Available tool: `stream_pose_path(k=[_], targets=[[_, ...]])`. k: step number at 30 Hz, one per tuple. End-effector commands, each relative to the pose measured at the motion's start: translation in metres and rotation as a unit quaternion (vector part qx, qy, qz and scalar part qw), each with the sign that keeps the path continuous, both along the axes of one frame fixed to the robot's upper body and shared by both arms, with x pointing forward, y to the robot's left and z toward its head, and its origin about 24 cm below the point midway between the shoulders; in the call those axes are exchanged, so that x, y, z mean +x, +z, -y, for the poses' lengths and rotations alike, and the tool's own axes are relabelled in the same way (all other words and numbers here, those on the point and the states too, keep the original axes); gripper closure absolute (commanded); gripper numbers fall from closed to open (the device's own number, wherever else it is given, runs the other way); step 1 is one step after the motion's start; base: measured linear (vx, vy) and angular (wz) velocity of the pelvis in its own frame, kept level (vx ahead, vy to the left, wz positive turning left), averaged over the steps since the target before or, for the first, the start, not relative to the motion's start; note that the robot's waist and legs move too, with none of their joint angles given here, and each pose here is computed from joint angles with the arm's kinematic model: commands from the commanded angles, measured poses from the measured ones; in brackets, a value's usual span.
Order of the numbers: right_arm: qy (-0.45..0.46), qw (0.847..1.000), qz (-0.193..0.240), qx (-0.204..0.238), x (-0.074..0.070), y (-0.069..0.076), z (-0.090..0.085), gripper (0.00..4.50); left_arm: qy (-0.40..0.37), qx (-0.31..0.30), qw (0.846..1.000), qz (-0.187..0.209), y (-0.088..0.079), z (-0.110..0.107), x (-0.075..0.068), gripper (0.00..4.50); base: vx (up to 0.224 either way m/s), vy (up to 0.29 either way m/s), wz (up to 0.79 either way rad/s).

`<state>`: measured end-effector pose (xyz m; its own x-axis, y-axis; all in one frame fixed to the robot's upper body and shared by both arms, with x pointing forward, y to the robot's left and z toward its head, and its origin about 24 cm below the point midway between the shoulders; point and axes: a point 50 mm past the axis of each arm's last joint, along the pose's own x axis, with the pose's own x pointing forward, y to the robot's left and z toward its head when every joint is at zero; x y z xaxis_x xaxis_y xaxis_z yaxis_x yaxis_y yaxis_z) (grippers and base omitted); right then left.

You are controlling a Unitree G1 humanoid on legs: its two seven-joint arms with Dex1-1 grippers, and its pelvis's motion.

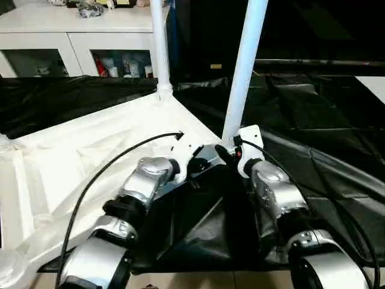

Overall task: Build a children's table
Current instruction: Rotate leg to tighten

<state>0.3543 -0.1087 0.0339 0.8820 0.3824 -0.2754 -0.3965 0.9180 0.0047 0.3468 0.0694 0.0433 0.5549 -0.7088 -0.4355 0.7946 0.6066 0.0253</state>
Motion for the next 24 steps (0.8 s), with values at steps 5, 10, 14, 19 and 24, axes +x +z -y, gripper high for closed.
stream_pose_path(k=[5,10,14,19,24], targets=[[0.102,0.993,0.006,0.053,-0.009,0.003,-0.035,1.0,-0.008,-0.023,0.999,0.024,0.009,0.011,0.003,4.5,0.0,0.0,0.0],[0.199,0.979,0.012,0.038,-0.013,0.01,-0.014,0.53,-0.065,-0.046,0.997,0.011,0.01,-0.008,-0.004,4.5,0.0,0.0,0.0],[0.273,0.962,-0.003,0.027,-0.02,0.014,0.006,0.53,-0.129,-0.056,0.99,-0.004,0.012,-0.023,-0.014,4.5,0.0,0.0,0.0],[0.33,0.944,-0.025,0.01,-0.027,0.017,0.028,0.53,-0.174,-0.063,0.982,-0.032,0.015,-0.043,-0.023,4.5,0.0,0.0,0.0],[0.351,0.936,-0.035,0.005,-0.029,0.018,0.033,0.53,-0.19,-0.063,0.979,-0.044,0.015,-0.052,-0.028,4.5,0.0,0.0,0.0]])
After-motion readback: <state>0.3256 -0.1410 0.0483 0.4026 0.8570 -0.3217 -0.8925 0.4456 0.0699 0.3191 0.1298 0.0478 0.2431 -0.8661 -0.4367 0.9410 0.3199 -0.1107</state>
